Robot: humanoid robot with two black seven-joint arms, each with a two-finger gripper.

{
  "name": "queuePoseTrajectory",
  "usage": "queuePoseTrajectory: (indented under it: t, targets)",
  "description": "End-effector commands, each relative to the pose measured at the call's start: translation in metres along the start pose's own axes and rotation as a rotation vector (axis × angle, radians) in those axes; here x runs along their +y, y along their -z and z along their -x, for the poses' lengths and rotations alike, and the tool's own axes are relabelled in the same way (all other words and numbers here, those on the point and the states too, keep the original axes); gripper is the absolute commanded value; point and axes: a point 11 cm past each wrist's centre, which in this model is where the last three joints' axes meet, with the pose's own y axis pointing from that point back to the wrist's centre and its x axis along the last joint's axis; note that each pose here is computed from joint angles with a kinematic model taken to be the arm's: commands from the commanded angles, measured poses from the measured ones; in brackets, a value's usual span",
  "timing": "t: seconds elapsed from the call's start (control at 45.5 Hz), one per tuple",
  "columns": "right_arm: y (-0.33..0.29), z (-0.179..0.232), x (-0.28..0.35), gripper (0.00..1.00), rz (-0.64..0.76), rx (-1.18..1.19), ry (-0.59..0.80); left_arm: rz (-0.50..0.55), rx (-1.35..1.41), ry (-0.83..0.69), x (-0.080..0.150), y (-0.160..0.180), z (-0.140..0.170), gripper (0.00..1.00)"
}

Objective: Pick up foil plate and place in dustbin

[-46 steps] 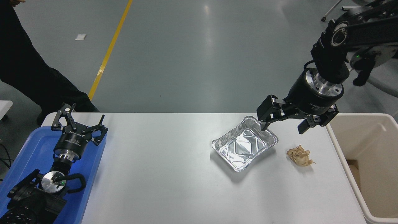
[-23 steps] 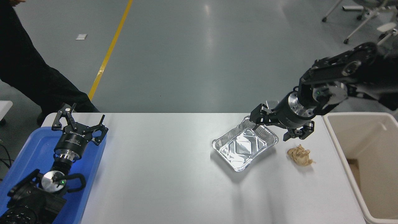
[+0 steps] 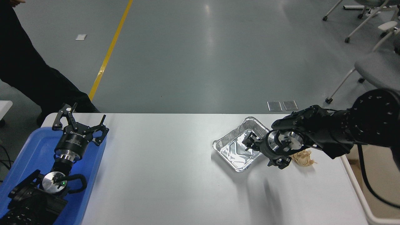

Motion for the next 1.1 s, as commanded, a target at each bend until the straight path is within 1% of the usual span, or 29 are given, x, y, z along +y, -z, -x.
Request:
queuePoseTrajectory:
  t: [0.0,0.154,0.264,0.374,0.396,0.418,0.462,0.484,0.571,0.637,0.835,1.077]
  targets:
    - [-0.01,-0.001,-0.026,0.94,-0.037,-0.142,-0.043,0.001,0.001,0.0,0.0,0.0,0.0,0.99]
    - [-0.006,-0.007,-0.027,0.93,-0.055,-0.166,-0.077,0.001,0.001,-0.002,0.0,0.0,0.0,0.99]
    - [-0.007,-0.008,-0.027,0.83,-0.054,-0.161,-0.08,0.001,0.001,-0.002,0.0,0.0,0.0,0.99]
    - [-0.008,-0.005,-0.028,0.64,-0.052,-0.151,-0.071,0.001,0.001,0.0,0.0,0.0,0.0,0.99]
    - [-0.009,-0.004,-0.029,0.58,-0.048,-0.144,-0.07,0.001,0.001,0.0,0.0,0.0,0.0,0.99]
    - [-0.011,-0.002,-0.03,0.48,-0.043,-0.134,-0.067,0.001,0.001,0.0,0.0,0.0,0.0,0.99]
    - [-0.015,0.001,-0.032,0.37,-0.034,-0.125,-0.06,0.001,0.001,0.0,0.0,0.0,0.0,0.99]
    - [-0.016,0.002,-0.033,0.33,-0.033,-0.126,-0.057,0.001,0.001,-0.002,0.0,0.0,0.0,0.99]
    - [-0.016,0.005,-0.034,0.24,-0.036,-0.13,-0.048,0.001,0.001,0.0,0.0,0.0,0.0,0.99]
    - [-0.016,0.005,-0.034,0.22,-0.038,-0.131,-0.047,0.001,0.001,0.001,-0.001,0.0,0.001,0.99]
    - [-0.015,0.006,-0.034,0.0,-0.039,-0.128,-0.042,0.001,0.001,-0.002,0.0,0.0,0.0,0.99]
    - [-0.011,0.011,-0.032,0.0,-0.044,-0.118,-0.019,0.001,0.001,0.0,0.0,0.0,0.0,0.99]
